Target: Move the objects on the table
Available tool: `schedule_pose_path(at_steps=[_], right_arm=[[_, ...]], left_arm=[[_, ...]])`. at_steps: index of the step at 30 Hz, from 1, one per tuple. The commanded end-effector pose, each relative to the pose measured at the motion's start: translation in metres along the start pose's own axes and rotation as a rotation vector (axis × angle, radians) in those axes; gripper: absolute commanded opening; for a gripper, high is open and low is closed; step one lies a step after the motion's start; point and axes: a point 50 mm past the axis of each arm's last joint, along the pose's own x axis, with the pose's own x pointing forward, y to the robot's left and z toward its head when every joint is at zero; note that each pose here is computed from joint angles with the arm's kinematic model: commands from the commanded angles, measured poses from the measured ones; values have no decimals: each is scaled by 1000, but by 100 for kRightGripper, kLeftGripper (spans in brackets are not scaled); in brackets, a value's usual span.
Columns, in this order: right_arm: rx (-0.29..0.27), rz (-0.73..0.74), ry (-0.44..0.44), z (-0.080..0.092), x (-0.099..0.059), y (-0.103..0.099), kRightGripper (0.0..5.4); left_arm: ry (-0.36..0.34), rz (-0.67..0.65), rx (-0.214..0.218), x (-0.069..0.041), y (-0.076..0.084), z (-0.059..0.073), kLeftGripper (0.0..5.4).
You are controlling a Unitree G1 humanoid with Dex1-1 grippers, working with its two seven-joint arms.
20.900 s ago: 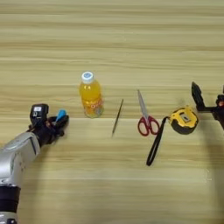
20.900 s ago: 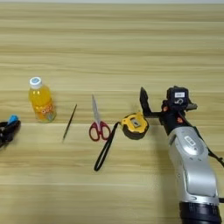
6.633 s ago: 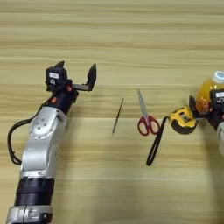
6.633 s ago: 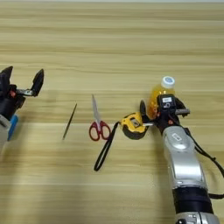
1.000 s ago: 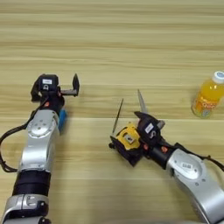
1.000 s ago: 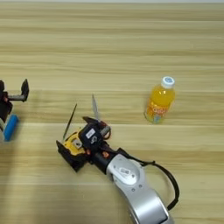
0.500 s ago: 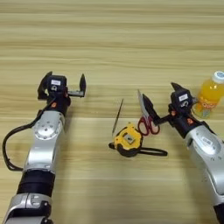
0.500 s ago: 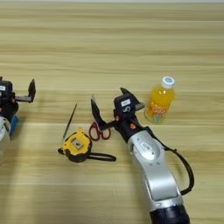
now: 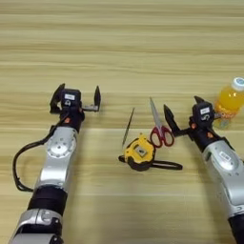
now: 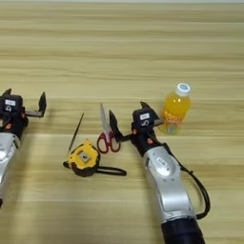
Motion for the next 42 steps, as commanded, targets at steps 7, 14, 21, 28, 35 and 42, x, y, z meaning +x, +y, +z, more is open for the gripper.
schedule_pose_path(at_steps=[7, 14, 21, 28, 35, 42], right_arm=[[-21, 2, -44, -4, -3, -2, 535], [-9, -8, -63, -3, 3, -5, 535], [-3, -17, -56, -6, 6, -7, 535], [-1, -20, -56, -5, 7, -7, 535], [3, -28, -52, -6, 7, -9, 535], [5, -27, -52, -6, 8, -8, 535]], left_arm=[[-66, 27, 11, -6, -3, -3, 540], [-119, 53, 2, -7, -4, 3, 540], [-179, -25, 2, -13, -12, 19, 540], [-148, -209, -24, -40, -29, 29, 540], [-46, -414, -21, -71, -55, 30, 540], [19, -531, -8, -81, -72, 20, 540]])
